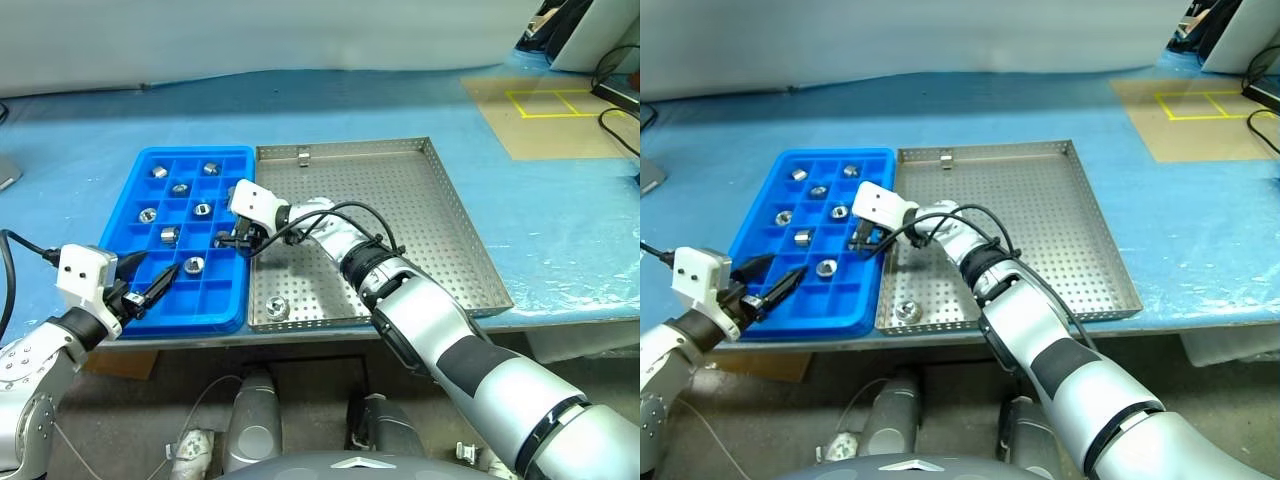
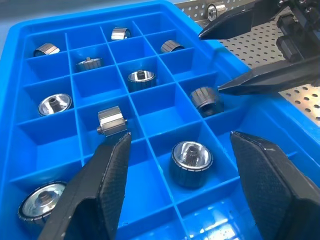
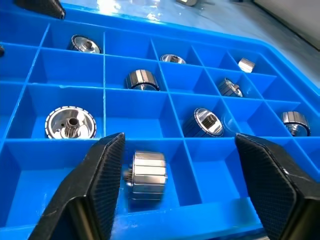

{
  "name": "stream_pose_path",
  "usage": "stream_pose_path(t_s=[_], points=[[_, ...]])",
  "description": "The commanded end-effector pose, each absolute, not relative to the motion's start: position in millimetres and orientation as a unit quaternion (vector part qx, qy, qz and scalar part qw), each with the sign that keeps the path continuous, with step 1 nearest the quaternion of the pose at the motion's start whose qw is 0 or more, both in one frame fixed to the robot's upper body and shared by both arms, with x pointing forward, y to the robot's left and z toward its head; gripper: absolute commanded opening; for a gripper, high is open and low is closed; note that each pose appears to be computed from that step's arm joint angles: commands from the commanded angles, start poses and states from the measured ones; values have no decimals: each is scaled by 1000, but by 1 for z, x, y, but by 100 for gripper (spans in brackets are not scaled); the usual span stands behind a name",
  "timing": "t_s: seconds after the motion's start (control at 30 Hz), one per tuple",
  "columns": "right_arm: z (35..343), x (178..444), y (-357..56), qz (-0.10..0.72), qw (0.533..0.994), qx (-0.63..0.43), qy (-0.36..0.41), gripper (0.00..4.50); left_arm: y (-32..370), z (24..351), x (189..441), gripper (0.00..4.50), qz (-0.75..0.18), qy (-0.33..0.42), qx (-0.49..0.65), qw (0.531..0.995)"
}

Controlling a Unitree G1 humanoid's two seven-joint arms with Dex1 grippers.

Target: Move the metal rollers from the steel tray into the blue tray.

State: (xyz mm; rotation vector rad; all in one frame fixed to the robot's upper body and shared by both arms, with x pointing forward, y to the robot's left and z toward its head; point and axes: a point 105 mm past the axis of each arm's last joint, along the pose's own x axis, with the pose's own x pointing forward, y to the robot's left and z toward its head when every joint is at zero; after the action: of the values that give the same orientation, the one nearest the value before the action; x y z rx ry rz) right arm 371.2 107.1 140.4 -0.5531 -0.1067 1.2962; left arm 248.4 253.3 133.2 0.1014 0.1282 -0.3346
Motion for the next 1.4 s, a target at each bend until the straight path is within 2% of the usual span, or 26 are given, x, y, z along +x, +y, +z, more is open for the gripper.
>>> stream_pose_path(t_s=[0.03, 0.17, 0.27, 0.43, 0.67, 0.93, 1.4], points=[[180, 365, 110, 624, 746, -207, -105, 368, 245, 139, 252, 335, -190, 56, 56, 978], [190, 361, 63, 667, 705, -214, -109, 368, 227, 140, 261, 335, -238, 54, 53, 968], [172, 340, 22, 704, 661, -248, -68, 368, 211, 133, 270, 335, -282, 71, 65, 955], [148, 314, -7, 739, 627, -248, 19, 368, 193, 128, 277, 335, -337, 86, 88, 934], [119, 305, 6, 751, 622, -207, 81, 368, 196, 128, 279, 335, -346, 99, 103, 927], [87, 302, 19, 744, 629, -204, 100, 368, 206, 127, 265, 335, -327, 112, 105, 932], [75, 293, 34, 761, 603, -218, 94, 368, 214, 127, 252, 335, -292, 121, 100, 944]])
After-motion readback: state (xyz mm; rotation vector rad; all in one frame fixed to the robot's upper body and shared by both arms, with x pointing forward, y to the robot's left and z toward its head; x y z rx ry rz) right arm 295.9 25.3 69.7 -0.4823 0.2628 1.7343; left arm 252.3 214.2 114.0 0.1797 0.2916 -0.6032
